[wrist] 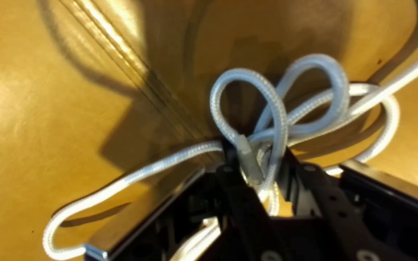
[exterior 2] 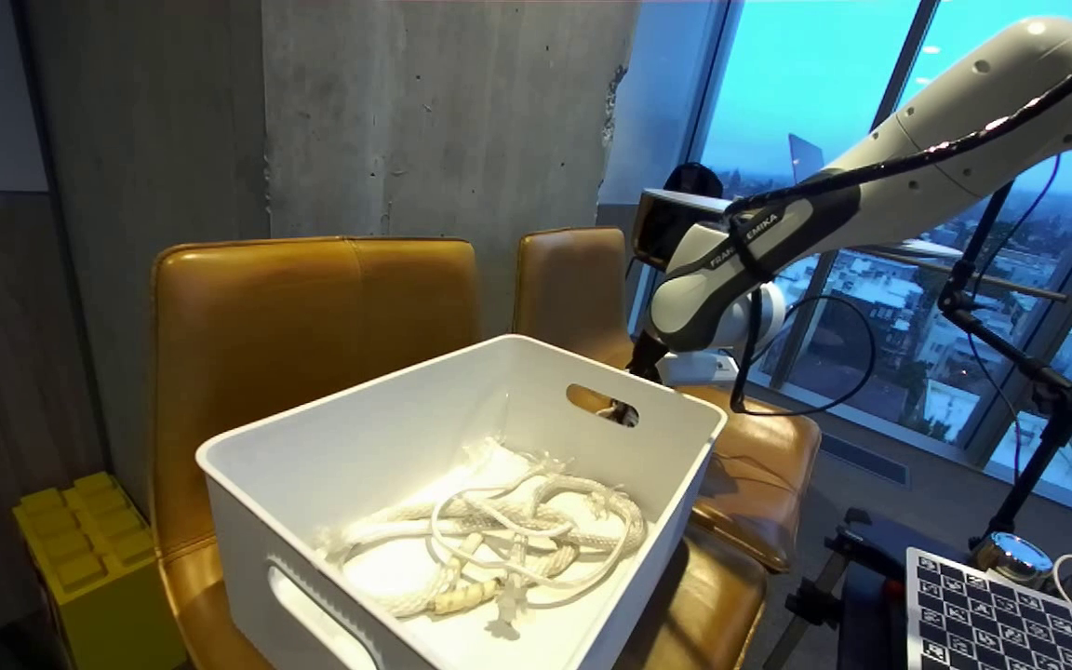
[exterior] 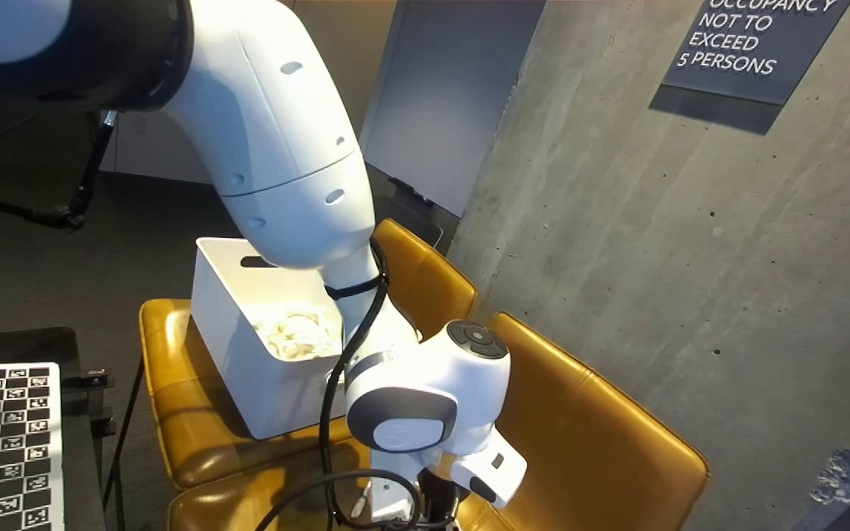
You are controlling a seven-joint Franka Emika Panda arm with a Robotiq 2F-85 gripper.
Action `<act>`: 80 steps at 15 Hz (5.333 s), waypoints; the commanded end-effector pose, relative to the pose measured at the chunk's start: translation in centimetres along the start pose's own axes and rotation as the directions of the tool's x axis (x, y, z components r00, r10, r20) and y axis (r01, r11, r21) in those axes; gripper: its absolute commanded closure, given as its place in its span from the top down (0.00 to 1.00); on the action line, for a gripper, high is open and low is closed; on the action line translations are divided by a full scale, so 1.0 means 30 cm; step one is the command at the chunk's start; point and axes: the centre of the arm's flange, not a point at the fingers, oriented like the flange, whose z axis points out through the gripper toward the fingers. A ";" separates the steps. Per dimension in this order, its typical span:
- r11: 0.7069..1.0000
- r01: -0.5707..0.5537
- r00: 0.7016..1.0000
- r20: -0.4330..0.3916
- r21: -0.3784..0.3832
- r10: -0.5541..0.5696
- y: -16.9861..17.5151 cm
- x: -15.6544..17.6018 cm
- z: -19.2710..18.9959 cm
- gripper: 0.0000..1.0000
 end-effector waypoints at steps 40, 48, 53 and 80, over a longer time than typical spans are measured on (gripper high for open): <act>0.842 0.532 0.840 -0.180 0.086 -0.512 -1.072 -0.623 -1.753 0.02; 0.872 0.480 0.877 -0.034 0.096 -0.479 -1.016 -0.509 -1.521 0.02; 0.842 0.497 0.848 0.090 0.209 -0.523 -1.032 -0.533 -1.423 0.02; 0.854 0.484 0.838 0.179 0.189 -0.515 -0.947 -0.527 -1.300 0.82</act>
